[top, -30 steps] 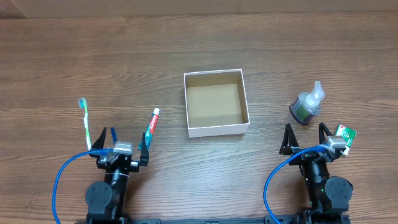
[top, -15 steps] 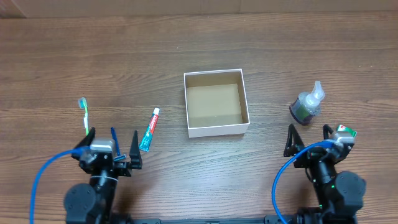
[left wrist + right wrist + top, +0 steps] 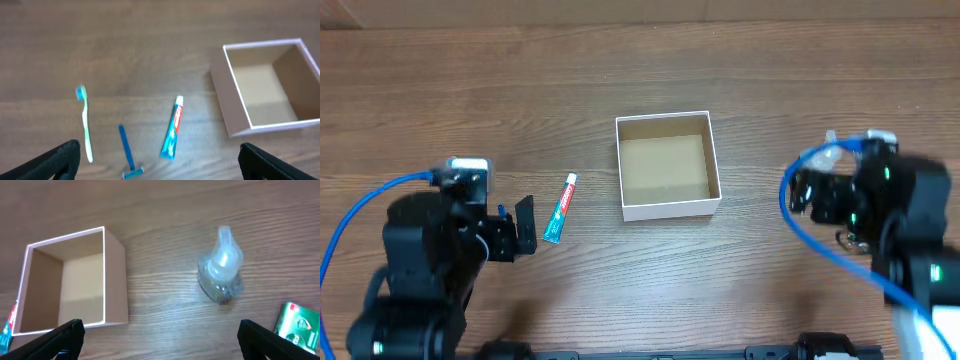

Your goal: Pack container

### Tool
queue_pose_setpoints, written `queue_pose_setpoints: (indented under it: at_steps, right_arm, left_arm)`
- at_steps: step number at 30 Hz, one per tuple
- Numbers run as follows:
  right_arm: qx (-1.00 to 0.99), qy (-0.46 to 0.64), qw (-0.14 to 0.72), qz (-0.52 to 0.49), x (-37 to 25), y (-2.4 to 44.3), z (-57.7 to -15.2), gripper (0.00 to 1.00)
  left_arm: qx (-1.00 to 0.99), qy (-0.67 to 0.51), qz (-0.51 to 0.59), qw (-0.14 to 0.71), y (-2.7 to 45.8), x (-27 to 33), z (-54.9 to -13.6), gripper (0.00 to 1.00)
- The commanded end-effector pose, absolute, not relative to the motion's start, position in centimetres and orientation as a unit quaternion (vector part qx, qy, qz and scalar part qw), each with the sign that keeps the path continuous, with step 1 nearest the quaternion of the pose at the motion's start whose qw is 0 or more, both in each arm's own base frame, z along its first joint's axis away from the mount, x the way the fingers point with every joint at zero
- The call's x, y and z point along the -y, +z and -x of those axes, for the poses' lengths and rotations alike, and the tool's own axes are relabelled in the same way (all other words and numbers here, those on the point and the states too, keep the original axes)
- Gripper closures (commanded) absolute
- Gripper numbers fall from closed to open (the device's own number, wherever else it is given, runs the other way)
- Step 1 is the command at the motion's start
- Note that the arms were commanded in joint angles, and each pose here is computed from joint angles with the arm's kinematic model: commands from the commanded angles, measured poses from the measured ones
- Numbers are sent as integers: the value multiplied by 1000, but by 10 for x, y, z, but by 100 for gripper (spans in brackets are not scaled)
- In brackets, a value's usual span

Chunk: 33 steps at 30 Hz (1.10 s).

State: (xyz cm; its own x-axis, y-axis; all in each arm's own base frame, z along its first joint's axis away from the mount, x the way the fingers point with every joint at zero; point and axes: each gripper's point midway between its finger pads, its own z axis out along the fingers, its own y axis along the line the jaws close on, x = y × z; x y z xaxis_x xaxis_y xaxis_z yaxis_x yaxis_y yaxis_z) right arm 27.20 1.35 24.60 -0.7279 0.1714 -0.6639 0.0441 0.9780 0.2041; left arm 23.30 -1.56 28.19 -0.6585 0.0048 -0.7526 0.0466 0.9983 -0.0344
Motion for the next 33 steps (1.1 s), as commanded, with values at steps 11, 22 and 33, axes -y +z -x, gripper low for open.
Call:
queue_pose_setpoints:
  at_steps: [11, 22, 33]
  right_arm:
    - [-962, 116, 246, -7, -44, 178, -329, 96]
    - [-968, 80, 232, 60, -90, 132, -363, 96]
    - [-974, 141, 159, 74, -115, 86, -360, 96]
  left_arm:
    - [-937, -56, -18, 345, 257, 28, -250, 0]
    - [-949, -54, -17, 310, 240, 29, -260, 0]
    - [-950, -54, -17, 307, 237, 29, -264, 0]
